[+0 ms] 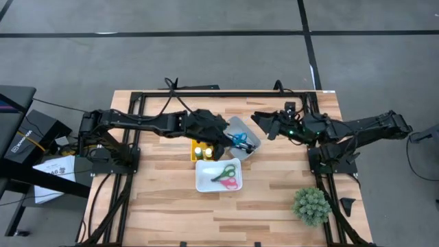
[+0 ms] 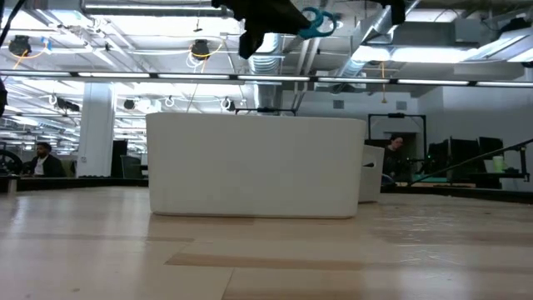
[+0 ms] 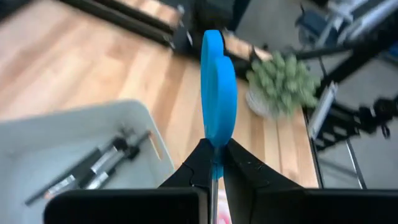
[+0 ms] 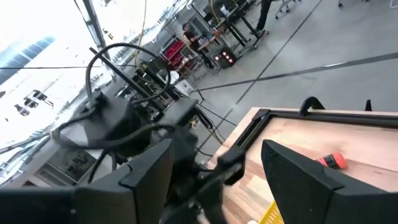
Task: Pick & Place Paint Supplies
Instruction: Put the blue scissors into the white bin
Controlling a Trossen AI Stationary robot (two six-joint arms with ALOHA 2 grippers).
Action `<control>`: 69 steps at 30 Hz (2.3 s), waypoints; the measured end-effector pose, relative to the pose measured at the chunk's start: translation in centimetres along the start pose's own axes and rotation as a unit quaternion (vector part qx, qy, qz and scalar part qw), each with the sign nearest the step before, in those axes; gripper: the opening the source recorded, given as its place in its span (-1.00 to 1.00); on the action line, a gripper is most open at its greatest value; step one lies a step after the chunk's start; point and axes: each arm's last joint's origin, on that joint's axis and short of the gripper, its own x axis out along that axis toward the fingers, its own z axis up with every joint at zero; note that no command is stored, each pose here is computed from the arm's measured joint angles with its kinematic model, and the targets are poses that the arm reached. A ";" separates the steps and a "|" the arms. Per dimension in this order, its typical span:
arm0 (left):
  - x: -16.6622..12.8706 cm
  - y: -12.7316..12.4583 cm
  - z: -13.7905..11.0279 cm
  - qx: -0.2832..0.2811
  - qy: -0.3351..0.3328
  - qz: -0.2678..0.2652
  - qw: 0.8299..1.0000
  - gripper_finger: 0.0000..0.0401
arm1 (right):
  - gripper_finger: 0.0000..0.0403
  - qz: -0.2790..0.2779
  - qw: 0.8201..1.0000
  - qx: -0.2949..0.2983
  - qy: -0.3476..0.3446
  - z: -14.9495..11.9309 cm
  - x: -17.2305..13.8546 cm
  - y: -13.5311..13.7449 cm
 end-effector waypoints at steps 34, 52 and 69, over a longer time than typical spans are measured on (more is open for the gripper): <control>2.8 -3.9 -10.2 0.038 0.171 0.049 0.983 -0.95 | 0.19 0.028 0.999 0.013 -0.022 1.2 -1.2 0.6; 6.7 -4.9 -12.8 0.081 0.192 0.163 0.964 -0.95 | 0.19 0.017 0.999 0.014 -0.024 1.1 -1.2 0.5; 7.0 -4.3 -13.4 0.087 0.208 0.220 0.949 -0.95 | 0.19 0.013 1.000 0.012 -0.023 1.1 -1.2 0.4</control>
